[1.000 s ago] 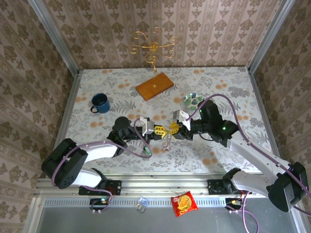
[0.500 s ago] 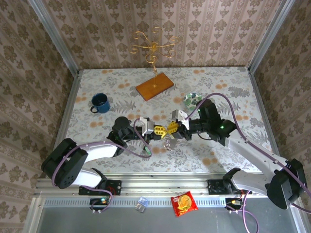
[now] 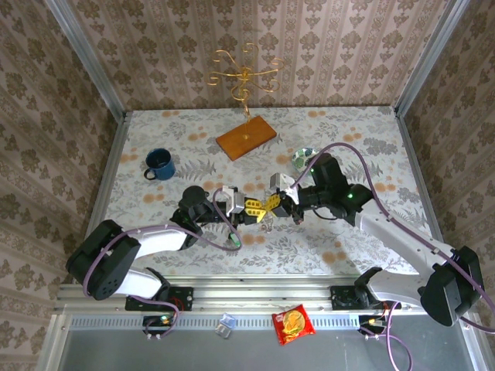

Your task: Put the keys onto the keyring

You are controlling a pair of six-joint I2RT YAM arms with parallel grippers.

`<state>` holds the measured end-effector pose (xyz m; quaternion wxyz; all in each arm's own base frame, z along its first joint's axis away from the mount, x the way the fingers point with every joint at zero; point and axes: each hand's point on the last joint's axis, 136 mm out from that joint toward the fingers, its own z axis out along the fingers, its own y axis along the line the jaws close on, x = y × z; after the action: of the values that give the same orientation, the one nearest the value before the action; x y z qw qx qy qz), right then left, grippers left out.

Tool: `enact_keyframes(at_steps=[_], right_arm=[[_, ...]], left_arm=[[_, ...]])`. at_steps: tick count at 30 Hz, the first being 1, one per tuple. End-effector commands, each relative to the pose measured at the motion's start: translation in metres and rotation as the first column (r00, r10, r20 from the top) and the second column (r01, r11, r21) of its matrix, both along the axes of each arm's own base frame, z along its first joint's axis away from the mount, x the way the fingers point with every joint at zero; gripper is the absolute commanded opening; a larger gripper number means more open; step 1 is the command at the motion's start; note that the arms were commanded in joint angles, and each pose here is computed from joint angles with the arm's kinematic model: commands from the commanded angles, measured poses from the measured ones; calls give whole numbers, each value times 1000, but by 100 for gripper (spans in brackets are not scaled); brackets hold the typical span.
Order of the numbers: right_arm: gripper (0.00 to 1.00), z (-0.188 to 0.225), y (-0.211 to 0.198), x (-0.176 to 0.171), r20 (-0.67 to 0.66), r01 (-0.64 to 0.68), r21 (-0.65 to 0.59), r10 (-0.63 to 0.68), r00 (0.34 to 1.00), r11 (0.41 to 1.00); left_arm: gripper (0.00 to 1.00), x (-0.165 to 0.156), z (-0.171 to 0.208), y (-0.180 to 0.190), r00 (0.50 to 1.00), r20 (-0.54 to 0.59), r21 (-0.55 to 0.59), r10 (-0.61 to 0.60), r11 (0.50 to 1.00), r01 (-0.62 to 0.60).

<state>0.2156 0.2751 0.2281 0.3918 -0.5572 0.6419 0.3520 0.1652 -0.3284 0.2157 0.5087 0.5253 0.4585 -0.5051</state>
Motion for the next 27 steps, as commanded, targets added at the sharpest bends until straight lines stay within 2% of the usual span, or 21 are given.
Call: enact_keyframes(at_steps=[1, 5, 12, 22, 27], right_arm=[[0, 2, -3, -5, 30, -31, -66, 33, 999, 997], [0, -5, -10, -3, 33, -31, -165, 37, 999, 986], [0, -13, -14, -3, 46, -61, -318, 79, 996, 946], [0, -5, 4, -7, 74, -113, -353, 148, 986, 929], [0, -4, 10, -11, 74, -135, -355, 171, 983, 925]], left_arm=[[26, 1, 8, 2, 1000, 23, -17, 22, 1000, -21], [27, 3, 1, 3, 999, 14, 34, 40, 999, -40], [21, 2, -4, 3, 999, 23, 109, 32, 994, -34], [17, 3, -2, -1, 1000, 24, 125, 12, 992, -15], [6, 2, -1, -1, 1000, 28, 125, 4, 992, -7]])
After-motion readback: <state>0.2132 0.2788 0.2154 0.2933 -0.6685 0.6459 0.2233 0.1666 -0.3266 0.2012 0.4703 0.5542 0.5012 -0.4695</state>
